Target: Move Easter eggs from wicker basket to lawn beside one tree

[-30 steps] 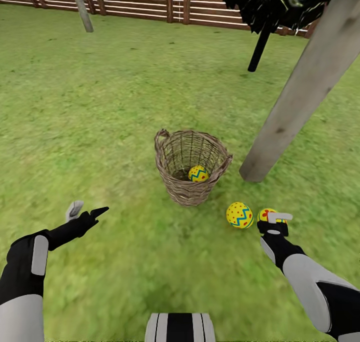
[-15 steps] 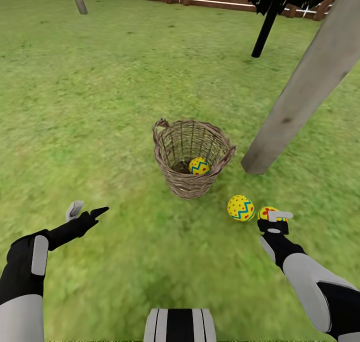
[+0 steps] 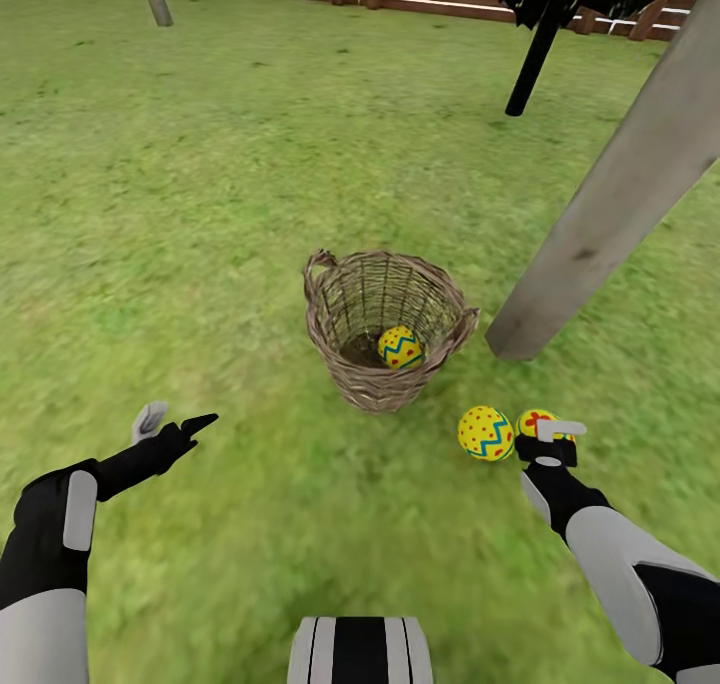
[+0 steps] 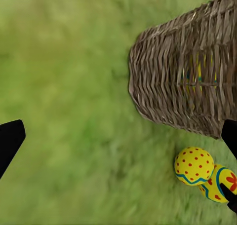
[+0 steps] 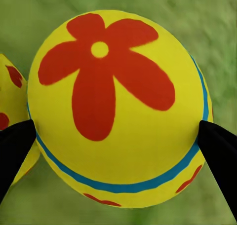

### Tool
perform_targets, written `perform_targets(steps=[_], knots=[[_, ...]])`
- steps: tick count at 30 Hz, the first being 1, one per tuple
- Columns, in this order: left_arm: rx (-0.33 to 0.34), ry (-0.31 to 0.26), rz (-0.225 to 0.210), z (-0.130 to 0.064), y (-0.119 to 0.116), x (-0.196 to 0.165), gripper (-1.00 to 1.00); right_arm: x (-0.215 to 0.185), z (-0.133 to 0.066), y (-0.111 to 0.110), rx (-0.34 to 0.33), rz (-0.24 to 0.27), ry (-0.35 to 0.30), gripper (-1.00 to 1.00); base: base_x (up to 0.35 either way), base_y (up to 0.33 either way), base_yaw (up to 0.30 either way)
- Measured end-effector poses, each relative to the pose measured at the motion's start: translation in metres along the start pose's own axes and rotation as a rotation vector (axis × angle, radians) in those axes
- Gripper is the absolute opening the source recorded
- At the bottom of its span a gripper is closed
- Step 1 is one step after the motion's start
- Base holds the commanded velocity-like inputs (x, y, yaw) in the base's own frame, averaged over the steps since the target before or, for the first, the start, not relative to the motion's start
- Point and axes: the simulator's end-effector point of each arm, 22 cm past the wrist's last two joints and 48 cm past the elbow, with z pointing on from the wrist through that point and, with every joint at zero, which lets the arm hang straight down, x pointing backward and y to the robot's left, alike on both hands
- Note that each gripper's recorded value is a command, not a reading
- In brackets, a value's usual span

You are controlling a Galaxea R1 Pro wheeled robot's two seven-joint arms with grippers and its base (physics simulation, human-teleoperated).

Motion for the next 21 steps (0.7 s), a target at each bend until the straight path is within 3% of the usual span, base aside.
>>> perform_targets(steps=[21], knots=[[-0.023, 0.025, -0.015, 0.01, 0.018, 0.012, 1.0, 0.026, 0.01, 0.002, 0.012, -0.012, 0.044, -1.0, 0.002, 0.0, 0.0]])
